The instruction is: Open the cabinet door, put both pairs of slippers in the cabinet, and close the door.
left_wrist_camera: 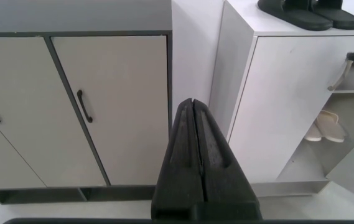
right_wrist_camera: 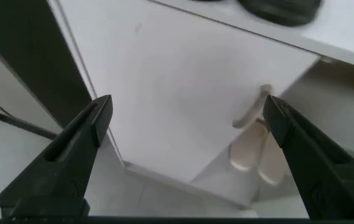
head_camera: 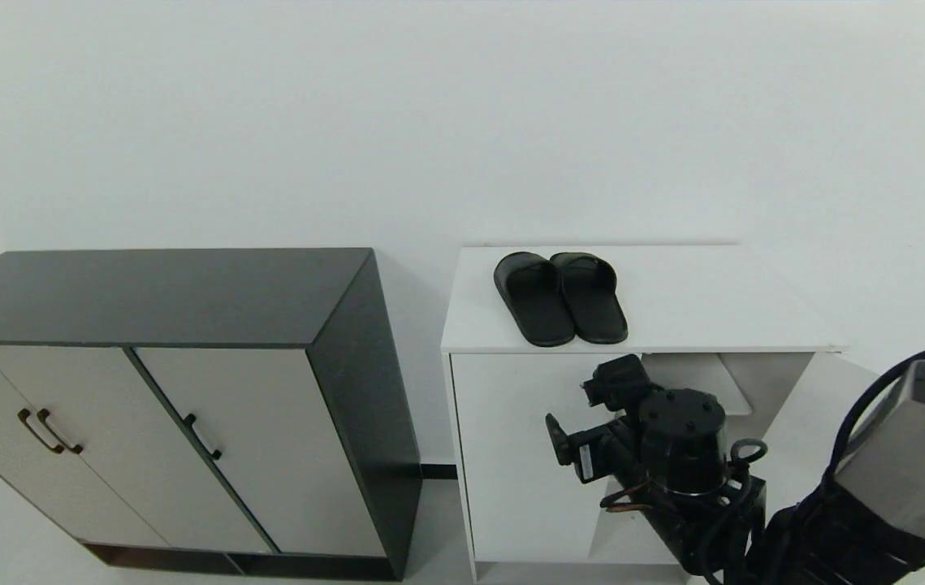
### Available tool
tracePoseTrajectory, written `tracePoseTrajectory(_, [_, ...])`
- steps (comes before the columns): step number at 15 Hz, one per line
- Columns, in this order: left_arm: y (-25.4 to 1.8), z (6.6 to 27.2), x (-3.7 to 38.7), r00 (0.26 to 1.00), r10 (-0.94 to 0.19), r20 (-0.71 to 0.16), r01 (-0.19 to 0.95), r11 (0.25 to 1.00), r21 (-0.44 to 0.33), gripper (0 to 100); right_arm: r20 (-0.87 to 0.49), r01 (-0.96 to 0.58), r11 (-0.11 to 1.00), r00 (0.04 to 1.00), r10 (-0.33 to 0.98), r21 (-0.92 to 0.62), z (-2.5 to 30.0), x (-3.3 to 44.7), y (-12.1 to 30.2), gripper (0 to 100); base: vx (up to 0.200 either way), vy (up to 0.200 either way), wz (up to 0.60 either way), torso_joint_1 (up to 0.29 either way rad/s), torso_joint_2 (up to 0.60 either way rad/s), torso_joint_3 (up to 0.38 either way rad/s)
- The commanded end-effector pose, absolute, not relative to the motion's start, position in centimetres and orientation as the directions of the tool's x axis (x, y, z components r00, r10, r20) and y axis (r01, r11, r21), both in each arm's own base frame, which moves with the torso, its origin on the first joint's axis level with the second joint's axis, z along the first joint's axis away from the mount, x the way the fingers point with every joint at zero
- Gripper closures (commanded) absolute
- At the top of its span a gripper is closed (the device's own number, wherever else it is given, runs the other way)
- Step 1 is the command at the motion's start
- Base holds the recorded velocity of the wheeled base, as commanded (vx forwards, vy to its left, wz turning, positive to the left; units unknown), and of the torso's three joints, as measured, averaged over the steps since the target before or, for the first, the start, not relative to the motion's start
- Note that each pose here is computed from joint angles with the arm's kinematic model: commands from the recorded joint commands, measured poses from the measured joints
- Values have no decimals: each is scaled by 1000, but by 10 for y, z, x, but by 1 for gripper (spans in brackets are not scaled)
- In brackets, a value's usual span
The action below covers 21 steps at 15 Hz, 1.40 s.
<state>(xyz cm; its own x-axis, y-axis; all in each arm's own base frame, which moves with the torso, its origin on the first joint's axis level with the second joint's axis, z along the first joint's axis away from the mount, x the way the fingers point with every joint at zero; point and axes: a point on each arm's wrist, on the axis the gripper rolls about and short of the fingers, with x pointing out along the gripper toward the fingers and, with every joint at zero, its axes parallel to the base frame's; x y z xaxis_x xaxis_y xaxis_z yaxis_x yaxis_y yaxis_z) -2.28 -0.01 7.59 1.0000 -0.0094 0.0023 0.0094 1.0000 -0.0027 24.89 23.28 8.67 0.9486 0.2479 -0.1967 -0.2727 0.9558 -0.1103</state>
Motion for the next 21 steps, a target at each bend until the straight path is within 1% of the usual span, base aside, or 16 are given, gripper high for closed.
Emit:
tracePoseTrajectory(1, [0,76,-23,1000,-9,3,9,1000,-2,100,-124,-234,972,966,228,-36,134,246,230,0,0,0,0,0,0,0])
tracePoseTrajectory(4, [0,76,-23,1000,-9,5,9,1000,0,100,-149,-250,968,958,247,-6,162,238,235,0,0,0,0,0,0,0])
tracePoseTrajectory(5, [0,76,-23,1000,-9,5,9,1000,0,100,-157,-253,967,955,250,1,166,237,236,0,0,0,0,0,0,0])
tracePoseTrajectory(6, [0,76,-23,1000,-9,3,9,1000,0,100,-206,-256,966,944,258,36,175,231,239,0,0,0,0,0,0,0])
tracePoseTrajectory(8, [0,76,-23,1000,-9,3,9,1000,0,100,-244,-242,968,937,252,71,180,231,240,0,0,0,0,0,0,0])
tracePoseTrajectory(10, [0,76,-23,1000,-11,2,11,1000,0,100,-243,-199,978,948,207,56,177,233,238,0,0,0,0,0,0,0])
tracePoseTrajectory(12, [0,76,-23,1000,-11,2,11,1000,0,100,-239,-185,981,952,192,53,177,233,239,0,0,0,0,0,0,0])
tracePoseTrajectory(17, [0,76,-23,1000,-12,3,12,1000,2,100,-214,-182,981,958,192,64,176,234,237,0,200,0,0,-5,-1,5])
tracePoseTrajectory(21, [0,76,-23,1000,-12,3,12,1000,0,100,-219,-178,982,958,187,60,172,236,236,0,200,0,0,8,4,1])
